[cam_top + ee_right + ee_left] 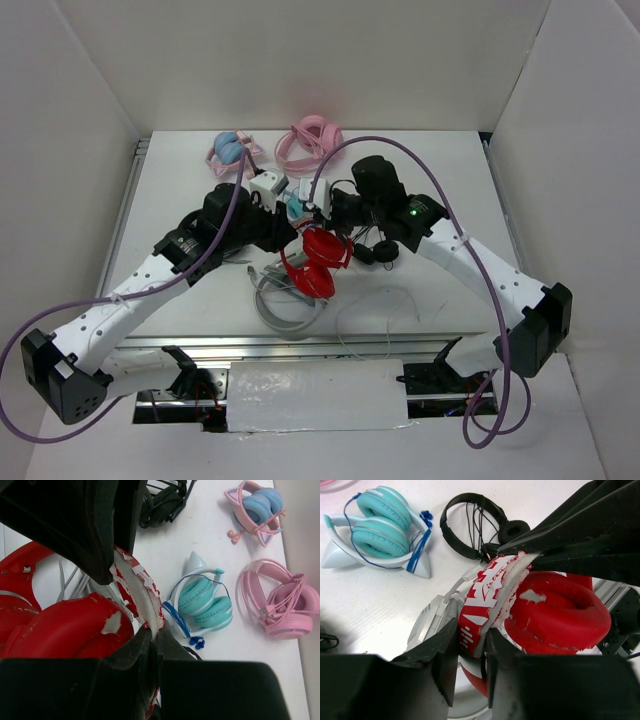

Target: Wrap the headphones

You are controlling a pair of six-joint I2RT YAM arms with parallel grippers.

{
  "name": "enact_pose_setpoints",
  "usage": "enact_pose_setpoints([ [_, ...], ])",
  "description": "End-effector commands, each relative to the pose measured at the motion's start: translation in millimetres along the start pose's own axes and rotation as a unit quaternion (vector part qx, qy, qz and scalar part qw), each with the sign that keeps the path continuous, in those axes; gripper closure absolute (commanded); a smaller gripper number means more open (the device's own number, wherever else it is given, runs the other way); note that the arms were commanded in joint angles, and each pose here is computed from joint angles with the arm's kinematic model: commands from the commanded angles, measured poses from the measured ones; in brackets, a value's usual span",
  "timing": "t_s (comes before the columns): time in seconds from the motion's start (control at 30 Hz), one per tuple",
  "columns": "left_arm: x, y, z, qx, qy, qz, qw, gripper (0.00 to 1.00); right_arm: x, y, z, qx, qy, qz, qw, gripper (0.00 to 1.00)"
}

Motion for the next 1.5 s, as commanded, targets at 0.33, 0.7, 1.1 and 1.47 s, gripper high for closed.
enact_pose_setpoints([
  [0.33,20.4,-4.7,-25.7,-0.012,-0.079,-0.017,0.997,1.00,-6.5,-18.5,-41.0,0.002,-0.007,0.053,0.999,0.66],
  [0.7,23.4,-1.8,-58.5,0.018,-0.162,-0.078,0.984,1.00,48.7,-37.4,-72.6,-0.048,-0.076,0.244,0.966,0.00],
  [1.1,23.3,-29.9,-150.8,0.025,-0.206,-0.040,0.977,1.00,119.9,5.3,-5.9,-0.207,-0.105,0.345,0.909,0.00],
  [1.47,52.1,-59.2,-250.0,-0.002,-0.263,0.080,0.962,1.00,69.1,36.4,109.4,-0.275,-0.011,0.273,0.922,0.00],
])
Point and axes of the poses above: each gripper's point midway between its finger pads, its own x axis back along the fingers, its own y axis along the line the jaws close on, z = x × y, the point moved 7 cm from there along x, back along the fingers, and after that the axes turned 15 degrees about x, right-handed, at the moved point
